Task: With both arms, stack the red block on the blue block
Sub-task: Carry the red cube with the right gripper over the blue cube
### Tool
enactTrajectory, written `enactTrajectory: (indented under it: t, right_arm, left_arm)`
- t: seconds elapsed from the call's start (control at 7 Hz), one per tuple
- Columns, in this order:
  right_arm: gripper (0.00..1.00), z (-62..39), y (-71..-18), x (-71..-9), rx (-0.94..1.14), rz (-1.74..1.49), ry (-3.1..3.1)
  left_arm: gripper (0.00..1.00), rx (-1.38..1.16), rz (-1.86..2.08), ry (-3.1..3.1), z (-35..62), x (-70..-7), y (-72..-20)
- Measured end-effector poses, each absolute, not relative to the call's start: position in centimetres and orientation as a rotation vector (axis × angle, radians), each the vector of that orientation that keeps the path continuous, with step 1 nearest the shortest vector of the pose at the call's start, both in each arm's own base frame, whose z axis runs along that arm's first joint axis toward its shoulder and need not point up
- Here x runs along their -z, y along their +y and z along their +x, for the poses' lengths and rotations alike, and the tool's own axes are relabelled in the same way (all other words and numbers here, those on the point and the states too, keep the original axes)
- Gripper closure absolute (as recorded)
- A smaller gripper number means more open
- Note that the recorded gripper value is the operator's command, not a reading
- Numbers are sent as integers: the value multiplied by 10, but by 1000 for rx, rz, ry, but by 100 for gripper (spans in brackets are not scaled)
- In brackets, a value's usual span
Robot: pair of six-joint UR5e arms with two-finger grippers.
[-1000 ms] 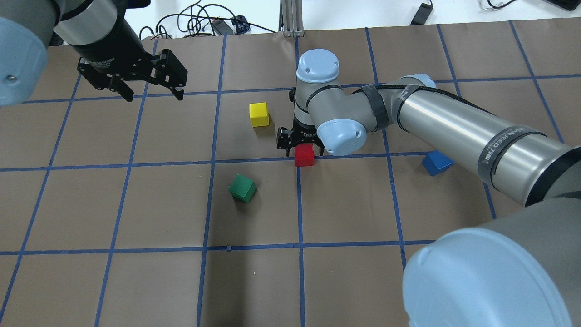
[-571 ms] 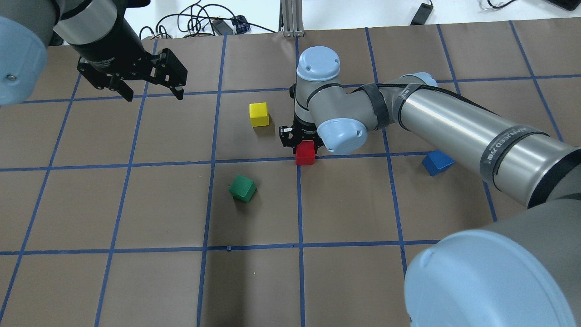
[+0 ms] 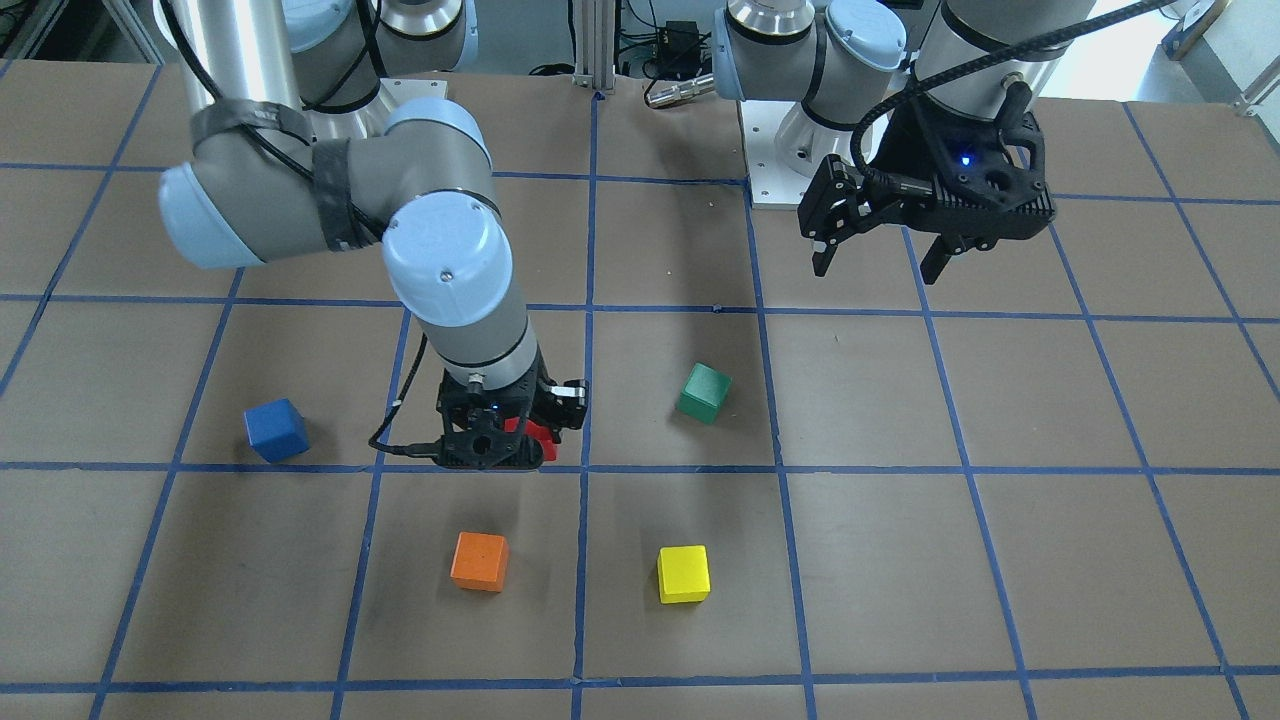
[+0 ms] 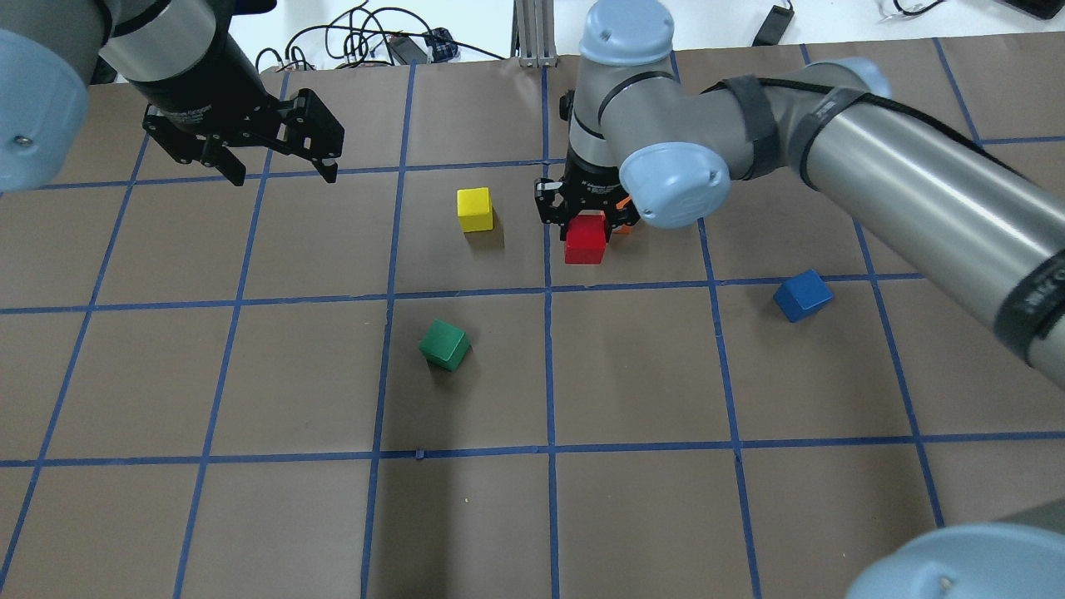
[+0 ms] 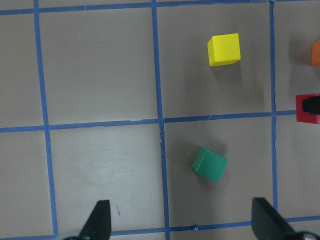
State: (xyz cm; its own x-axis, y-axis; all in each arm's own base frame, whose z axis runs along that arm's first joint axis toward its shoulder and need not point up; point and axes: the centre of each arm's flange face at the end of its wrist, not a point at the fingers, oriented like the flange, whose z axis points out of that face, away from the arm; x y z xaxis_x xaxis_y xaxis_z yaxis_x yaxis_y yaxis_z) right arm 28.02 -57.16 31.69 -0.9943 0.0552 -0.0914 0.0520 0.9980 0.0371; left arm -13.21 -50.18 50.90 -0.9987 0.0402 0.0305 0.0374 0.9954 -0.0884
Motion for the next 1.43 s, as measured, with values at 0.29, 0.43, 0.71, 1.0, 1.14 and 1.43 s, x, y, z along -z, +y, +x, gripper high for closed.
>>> enactTrajectory:
  t: [0.29,0.43,0.71,1.0,1.14,1.43]
  right_arm:
    - [100,204,-569,-348,-139,118,3052]
    - [100,168,-567,-348,-171,74,3065]
    - [100,115,-555,-324,-244,-66,3109]
    - [100,79,-546,-304,-243,-172,3108]
    - [100,59,-543,-292,-229,-220,3102]
    - [100,30,-540,-277,-156,-340,3096]
  left_arm:
    - [0,-136,-60,-3106,-132,-509,-502]
    - [0,-136,-60,-3106,-132,-509,-502]
    - [0,-136,-59,-3106,-132,-509,-502]
    - [0,-136,-58,-3106,-132,-509,-502]
    - [0,-136,-58,-3106,-132,-509,-502]
    - [0,-137,-58,-3106,-132,-509,-502]
